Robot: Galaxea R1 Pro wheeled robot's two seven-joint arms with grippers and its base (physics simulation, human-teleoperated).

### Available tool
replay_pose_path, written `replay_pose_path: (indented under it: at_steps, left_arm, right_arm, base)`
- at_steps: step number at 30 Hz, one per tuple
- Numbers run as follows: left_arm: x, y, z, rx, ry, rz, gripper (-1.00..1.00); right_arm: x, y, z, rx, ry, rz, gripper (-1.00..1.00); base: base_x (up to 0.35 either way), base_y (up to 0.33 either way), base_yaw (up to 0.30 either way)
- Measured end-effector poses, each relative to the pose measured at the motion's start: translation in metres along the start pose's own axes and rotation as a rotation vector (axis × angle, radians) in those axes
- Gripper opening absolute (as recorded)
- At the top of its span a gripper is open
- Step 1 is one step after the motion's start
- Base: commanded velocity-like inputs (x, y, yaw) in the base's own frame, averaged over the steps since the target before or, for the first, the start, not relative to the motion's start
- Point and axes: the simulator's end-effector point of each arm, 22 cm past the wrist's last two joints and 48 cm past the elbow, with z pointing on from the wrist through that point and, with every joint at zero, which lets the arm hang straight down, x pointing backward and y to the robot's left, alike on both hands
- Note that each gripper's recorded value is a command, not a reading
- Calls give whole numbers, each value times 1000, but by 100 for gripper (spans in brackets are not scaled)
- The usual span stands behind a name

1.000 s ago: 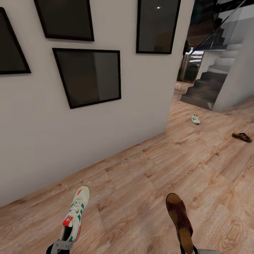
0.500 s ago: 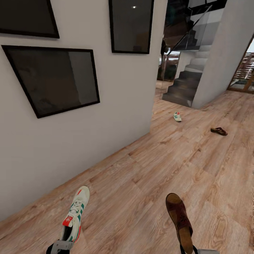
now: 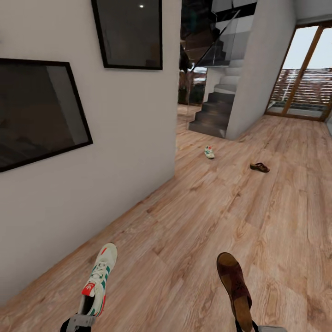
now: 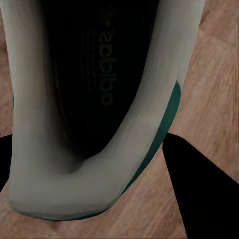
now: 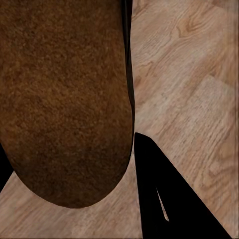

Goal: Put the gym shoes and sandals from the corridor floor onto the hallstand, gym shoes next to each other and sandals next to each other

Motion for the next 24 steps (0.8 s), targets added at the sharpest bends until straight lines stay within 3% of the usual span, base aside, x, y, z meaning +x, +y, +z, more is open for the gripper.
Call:
replay_pose_path:
  at_steps: [24]
  left_arm:
    - [0,0,0,0,0,0,-100]
  right_arm:
    - [0,0,0,0,0,0,-100]
  base:
    - [300,-177,-300]
